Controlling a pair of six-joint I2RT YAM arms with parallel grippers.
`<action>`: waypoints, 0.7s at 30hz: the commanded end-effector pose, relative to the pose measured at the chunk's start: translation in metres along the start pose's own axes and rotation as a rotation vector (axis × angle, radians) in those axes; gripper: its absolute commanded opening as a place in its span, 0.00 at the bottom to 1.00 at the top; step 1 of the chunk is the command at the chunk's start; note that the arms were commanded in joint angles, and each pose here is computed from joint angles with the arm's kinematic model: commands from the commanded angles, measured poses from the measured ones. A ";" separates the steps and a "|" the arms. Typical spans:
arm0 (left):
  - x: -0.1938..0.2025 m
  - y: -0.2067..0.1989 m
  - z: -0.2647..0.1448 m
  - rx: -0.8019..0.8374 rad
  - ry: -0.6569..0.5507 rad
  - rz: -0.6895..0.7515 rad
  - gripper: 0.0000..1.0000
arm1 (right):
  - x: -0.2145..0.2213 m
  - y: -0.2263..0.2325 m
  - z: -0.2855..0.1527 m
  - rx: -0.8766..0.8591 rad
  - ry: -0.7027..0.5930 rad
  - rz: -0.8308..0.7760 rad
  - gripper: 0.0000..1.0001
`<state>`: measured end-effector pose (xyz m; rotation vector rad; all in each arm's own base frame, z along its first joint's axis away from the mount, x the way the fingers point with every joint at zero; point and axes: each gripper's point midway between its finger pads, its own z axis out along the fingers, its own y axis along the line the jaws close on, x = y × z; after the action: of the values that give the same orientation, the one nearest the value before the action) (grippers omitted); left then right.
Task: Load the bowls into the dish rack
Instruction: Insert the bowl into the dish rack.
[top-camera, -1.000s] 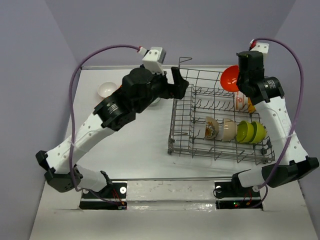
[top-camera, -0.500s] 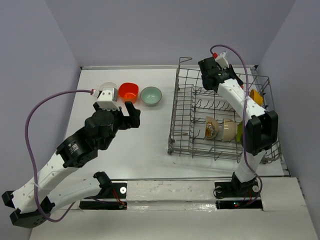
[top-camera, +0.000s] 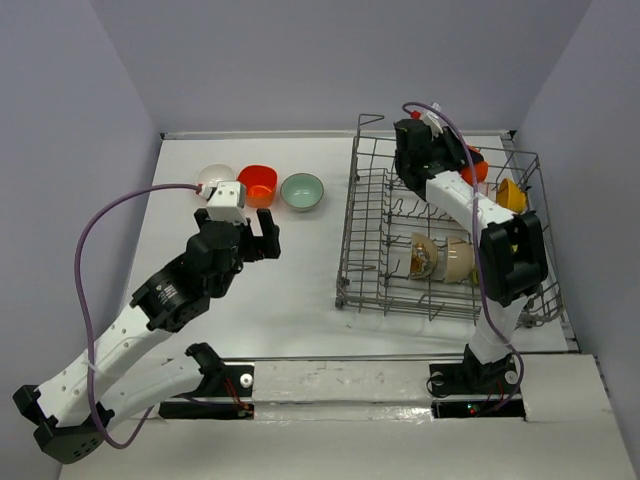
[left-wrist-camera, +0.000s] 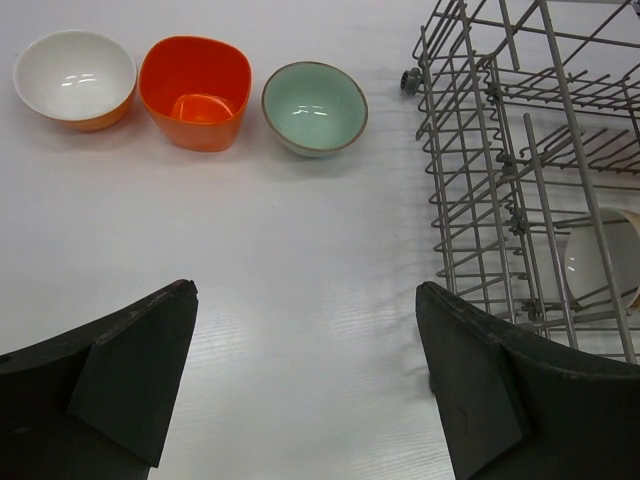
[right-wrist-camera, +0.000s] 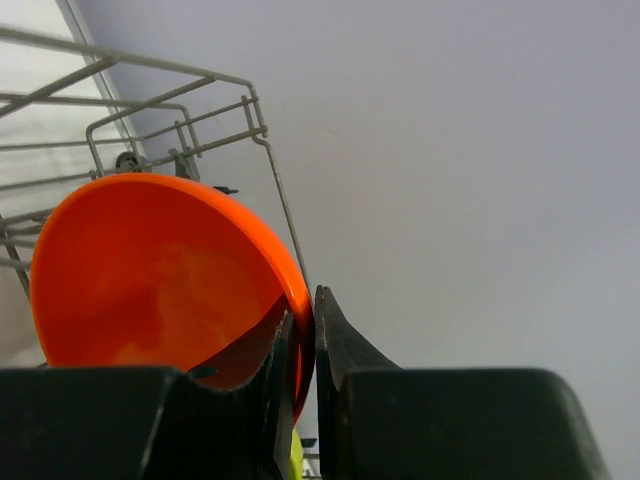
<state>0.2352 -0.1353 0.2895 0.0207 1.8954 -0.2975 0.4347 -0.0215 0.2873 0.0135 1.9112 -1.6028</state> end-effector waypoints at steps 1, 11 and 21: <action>-0.016 -0.002 -0.003 0.026 -0.066 -0.020 0.99 | 0.008 -0.010 -0.015 0.089 0.048 0.012 0.01; -0.013 0.002 -0.007 0.027 -0.067 -0.018 0.99 | 0.005 0.018 -0.034 0.062 0.014 -0.097 0.01; -0.011 -0.003 -0.007 0.051 -0.058 -0.013 0.99 | 0.012 0.013 -0.034 0.066 0.022 -0.120 0.01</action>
<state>0.2301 -0.1336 0.2956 0.0299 1.8633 -0.3375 0.4408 0.0158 0.2572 -0.2565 1.8709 -1.7529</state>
